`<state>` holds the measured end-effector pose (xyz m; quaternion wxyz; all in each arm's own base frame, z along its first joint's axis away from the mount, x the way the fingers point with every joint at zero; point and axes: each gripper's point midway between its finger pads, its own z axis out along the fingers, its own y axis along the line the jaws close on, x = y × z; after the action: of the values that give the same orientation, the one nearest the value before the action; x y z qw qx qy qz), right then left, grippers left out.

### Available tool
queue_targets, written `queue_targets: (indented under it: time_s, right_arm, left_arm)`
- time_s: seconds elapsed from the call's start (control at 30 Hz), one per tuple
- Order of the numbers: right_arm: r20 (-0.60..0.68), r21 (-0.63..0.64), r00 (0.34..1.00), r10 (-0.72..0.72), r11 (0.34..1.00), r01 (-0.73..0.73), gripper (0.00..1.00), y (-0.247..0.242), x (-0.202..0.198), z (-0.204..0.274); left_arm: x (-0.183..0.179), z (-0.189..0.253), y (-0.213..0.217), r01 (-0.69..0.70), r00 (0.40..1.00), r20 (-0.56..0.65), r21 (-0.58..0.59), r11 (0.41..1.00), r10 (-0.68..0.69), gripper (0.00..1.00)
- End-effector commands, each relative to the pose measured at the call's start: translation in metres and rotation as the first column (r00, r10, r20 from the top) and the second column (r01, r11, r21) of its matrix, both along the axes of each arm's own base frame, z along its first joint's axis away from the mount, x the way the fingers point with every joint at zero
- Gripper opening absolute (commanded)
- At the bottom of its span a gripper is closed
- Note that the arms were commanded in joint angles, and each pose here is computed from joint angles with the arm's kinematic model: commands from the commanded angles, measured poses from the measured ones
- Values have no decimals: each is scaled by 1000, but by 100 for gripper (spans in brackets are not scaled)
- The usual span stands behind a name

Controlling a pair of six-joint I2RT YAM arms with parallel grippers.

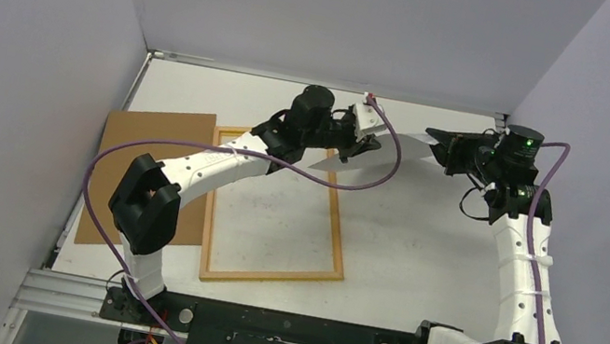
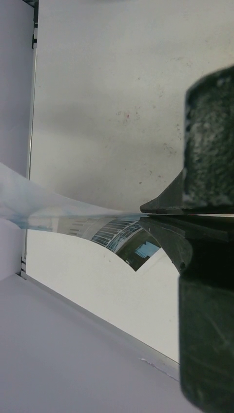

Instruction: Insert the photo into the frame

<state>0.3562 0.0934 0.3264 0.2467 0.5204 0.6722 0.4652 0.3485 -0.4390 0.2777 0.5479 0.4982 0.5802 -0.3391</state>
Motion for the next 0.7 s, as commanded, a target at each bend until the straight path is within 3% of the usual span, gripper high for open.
queue_targets:
  time_s: [0.0,0.1,0.23,0.37,0.5,0.57,0.67]
  right_arm:
    - [75,22,997,-6,1000,5,29,2,2,17]
    - [176,56,984,-23,998,13,62,-1,12,30]
    - [324,2,946,-6,1000,6,84,-8,26,56]
    - [462,-101,885,59,995,-14,90,-17,36,88]
    - [658,-294,724,210,956,-10,91,-17,41,135]
    - [715,-460,607,348,887,33,91,-12,39,156]
    - [702,-663,444,557,739,121,92,5,26,170]
  left_arm:
    - [13,39,7,-89,989,109,-70,994,96,0]
    - [28,39,15,-158,984,77,-56,986,162,0]
    - [37,48,27,-190,982,-30,-110,976,188,0]
    - [40,61,43,-198,979,-82,-131,971,189,0]
    - [14,101,51,-79,995,-67,-143,987,70,0]
    - [3,122,53,-42,998,-57,-157,987,33,0]
    - [-6,141,61,-23,998,-63,-157,987,14,0]
